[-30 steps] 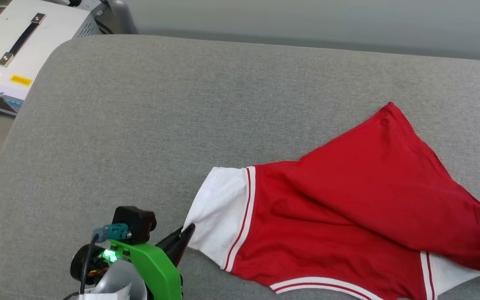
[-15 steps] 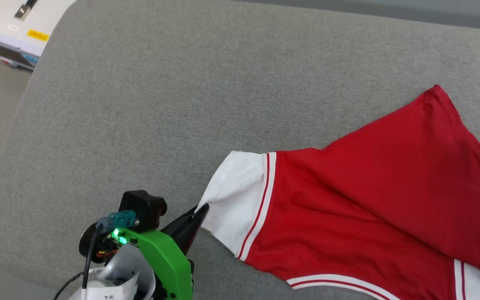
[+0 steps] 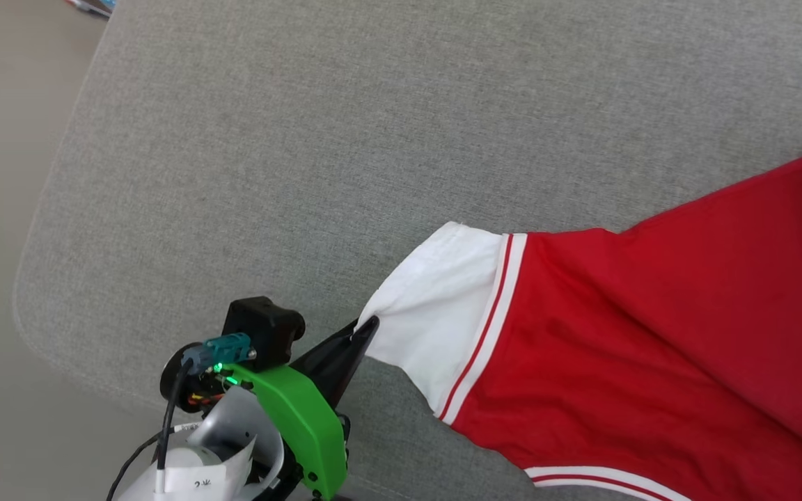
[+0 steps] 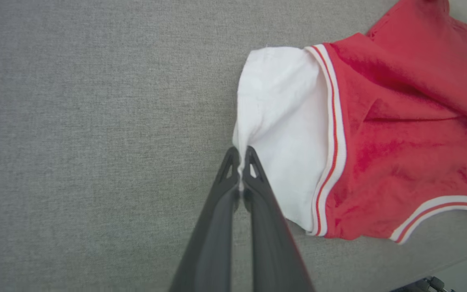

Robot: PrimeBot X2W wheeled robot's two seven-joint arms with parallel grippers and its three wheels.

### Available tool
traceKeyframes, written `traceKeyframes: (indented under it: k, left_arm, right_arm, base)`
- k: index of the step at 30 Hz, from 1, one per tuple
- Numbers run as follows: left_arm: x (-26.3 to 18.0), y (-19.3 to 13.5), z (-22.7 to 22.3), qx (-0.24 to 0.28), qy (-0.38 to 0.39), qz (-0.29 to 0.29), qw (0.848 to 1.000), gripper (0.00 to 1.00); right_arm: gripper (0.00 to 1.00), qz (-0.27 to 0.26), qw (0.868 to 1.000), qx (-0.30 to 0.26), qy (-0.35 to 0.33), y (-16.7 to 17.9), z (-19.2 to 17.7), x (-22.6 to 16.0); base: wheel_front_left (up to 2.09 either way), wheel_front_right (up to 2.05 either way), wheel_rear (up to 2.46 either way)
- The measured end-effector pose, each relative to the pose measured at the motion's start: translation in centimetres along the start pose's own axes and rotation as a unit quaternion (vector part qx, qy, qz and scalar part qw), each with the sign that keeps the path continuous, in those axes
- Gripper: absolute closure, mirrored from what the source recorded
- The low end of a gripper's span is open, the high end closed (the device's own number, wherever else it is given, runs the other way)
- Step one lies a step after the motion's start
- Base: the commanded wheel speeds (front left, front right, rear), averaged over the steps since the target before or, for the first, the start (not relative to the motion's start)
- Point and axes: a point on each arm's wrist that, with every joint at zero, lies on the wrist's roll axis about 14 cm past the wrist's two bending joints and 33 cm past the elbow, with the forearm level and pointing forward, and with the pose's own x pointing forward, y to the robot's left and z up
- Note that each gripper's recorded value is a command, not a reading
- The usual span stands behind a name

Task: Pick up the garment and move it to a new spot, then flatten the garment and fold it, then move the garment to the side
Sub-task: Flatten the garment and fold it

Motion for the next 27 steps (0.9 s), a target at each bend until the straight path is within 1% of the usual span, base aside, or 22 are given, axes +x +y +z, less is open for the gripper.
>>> traceKeyframes:
  k: [3,9,10,11,12,15,17,20,24,27]
  left_arm:
    - [-0.1,0.6,-0.4,-0.004,0.005,0.011,1.0,1.0]
    - [-0.1,1.2,-0.8,-0.008,0.011,0.023,1.0,1.0]
    - [-0.1,1.2,-0.8,-0.009,0.01,0.024,1.0,1.0]
    - [-0.1,1.2,-0.8,-0.009,0.01,0.024,1.0,1.0]
    - [-0.1,1.2,-0.8,-0.009,0.01,0.024,1.0,1.0]
    - [-0.2,1.2,-0.8,-0.009,0.009,0.023,1.0,1.0]
    - [-0.3,1.2,-0.8,-0.009,0.007,0.024,1.0,1.0]
    - [-0.5,1.2,-0.4,-0.007,-0.002,0.024,1.0,1.0]
    - [-0.8,1.1,0.4,-0.003,-0.02,0.023,1.0,1.0]
    - [-1.3,1.1,1.2,0.003,-0.034,0.022,0.999,1.0]
  right_arm:
    - [0.0,0.008,1.0,-0.008,0.02,0.7,-0.5,1.8]
    - [0.0,0.005,0.999,-0.031,0.04,0.9,-0.8,3.1]
    - [0.5,0.004,0.998,-0.033,0.045,0.9,-1.0,3.2]
    - [0.83,0.002,0.998,-0.035,0.049,0.8,-1.1,3.2]
    - [1.0,0.002,0.998,-0.038,0.05,0.8,-1.2,3.2]
    - [1.0,0.004,0.998,-0.038,0.05,1.0,-1.5,3.2]
    - [1.0,0.008,0.999,-0.033,0.039,1.0,-1.2,3.0]
    - [1.0,0.015,1.0,-0.024,0.01,1.3,-0.3,2.4]
    - [1.0,0.035,0.999,0.004,-0.035,1.7,0.9,1.5]
    - [1.0,0.038,0.997,0.008,-0.067,1.9,1.8,0.1]
  base:
    - [0.0,0.0,0.0]
    - [0.0,0.0,0.0]
    - [0.0,0.0,0.0]
    - [0.0,0.0,0.0]
    - [0.0,0.0,0.0]
    - [0.0,0.0,0.0]
    - [0.0,0.0,0.0]
    - [0.0,0.0,0.0]
    - [0.0,0.0,0.0]
    - [0.0,0.0,0.0]
